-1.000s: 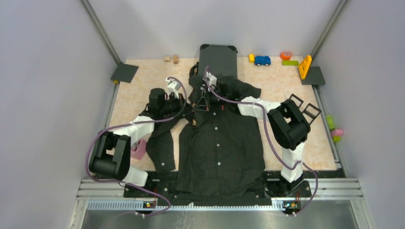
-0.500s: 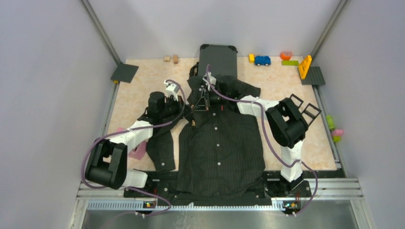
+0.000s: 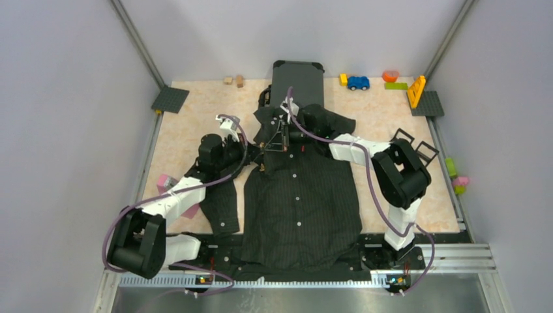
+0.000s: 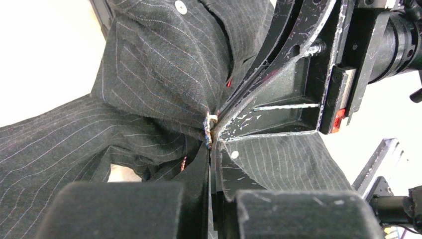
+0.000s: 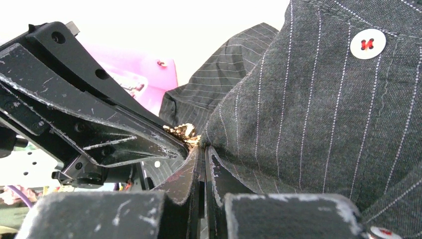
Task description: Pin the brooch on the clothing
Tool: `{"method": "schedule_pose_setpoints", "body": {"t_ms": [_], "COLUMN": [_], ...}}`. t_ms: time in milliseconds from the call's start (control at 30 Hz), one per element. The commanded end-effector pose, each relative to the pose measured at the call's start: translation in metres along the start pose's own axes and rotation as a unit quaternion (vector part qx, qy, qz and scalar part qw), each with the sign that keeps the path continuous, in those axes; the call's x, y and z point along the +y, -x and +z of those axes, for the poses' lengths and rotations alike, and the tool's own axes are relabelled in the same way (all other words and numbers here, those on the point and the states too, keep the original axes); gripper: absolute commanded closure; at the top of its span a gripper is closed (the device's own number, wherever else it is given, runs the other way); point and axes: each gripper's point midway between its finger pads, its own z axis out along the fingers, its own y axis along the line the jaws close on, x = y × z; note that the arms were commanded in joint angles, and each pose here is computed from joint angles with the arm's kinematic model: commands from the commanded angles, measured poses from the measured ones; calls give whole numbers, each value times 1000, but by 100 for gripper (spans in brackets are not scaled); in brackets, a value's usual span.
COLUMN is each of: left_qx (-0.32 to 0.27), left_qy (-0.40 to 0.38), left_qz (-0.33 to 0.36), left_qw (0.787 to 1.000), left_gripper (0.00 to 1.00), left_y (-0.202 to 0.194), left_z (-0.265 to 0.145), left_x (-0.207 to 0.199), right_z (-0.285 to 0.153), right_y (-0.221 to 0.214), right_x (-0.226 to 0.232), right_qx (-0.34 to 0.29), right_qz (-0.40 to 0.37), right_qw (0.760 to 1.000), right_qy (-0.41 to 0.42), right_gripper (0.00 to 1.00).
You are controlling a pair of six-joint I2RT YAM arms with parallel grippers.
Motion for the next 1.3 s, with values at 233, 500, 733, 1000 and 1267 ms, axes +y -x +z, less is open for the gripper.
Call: {"method": "schedule_pose_setpoints", "body": {"t_ms": [233, 500, 733, 1000, 1267], "left_qx": [-66, -78, -85, -70, -59], "left_qy": [-64, -60, -65, -73, -79], "left_qz": [-9, -14, -8, -31, -35], "left_qw": [996, 995, 994, 994, 994], "left_gripper": [100, 100, 100, 100, 100], "left_y": [40, 48, 52, 52, 54], "left_z": [-17, -22, -28, -23, -24], "left_x": [-41, -41, -45, -46, -51], "right_z": [-40, -55, -68, -67, -51], "right_y": [52, 55, 50, 39, 41], "right_x": [-5, 10, 33, 68, 65], "right_qx": [-106, -110, -127, -144, -140], "right_qz": [-54, -79, -125, -178, -190], "right_qw": [989, 987, 983, 973, 971], "right_qy": [-85, -85, -41, 34, 33], "right_gripper": [100, 99, 85, 73, 69]}}
